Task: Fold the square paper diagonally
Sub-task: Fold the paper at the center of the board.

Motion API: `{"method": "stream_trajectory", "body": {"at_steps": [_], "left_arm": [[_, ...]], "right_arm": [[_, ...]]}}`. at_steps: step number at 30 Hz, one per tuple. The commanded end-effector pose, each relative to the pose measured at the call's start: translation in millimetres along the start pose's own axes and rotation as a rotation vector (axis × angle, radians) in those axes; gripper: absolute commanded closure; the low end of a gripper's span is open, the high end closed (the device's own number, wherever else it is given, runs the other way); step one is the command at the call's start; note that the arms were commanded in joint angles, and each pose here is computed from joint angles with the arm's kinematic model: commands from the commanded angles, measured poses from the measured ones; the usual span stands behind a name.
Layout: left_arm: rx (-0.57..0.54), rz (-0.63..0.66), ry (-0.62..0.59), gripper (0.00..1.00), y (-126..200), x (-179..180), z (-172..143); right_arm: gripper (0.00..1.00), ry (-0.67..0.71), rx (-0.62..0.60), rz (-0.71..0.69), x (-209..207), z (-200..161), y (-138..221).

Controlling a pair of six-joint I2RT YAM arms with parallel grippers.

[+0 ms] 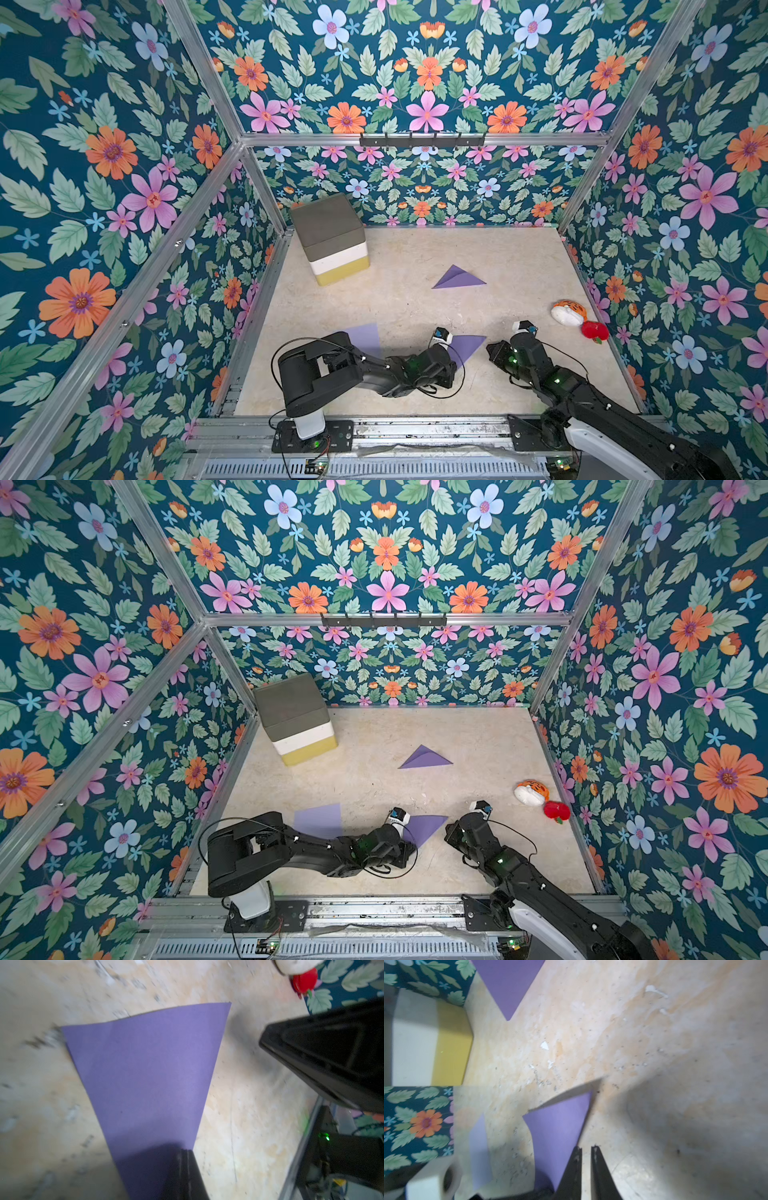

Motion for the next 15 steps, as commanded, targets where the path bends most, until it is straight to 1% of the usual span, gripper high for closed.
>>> {"method": "stream_trajectory", "body": {"at_steps": [1,4,8,11,15], "left_arm": [[0.233,0.377,-0.025,1.0,17,76,-51],[0.213,0.348,-0.03,1.0,19,72,-45],[0.229,0.342,-0.039,1.0,16,70,-45],[0.226,0.314,-0.026,1.0,13,67,-46],[0.23,0.318,-0.027,1.0,12,67,-46]], "right_arm": [[0.8,0.036,0.069,0.138,26,-7,1],[0.72,0.052,0.088,0.152,35,-11,-3],[0.71,0.034,0.127,0.252,51,-15,-11],[0.79,0.017,0.143,0.337,64,-15,-14],[0.85,0.017,0.155,0.346,70,-18,-21]]}}
Point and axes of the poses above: each gripper's point midway between its finger pads, its own y axis back along the fingers, its own x axis along the line the jaws close on, z = x × y, the point moved 5 cm from there along y, back along the fingers, and after that the axes turned 6 degrees about -y, right-handed, at the moved point
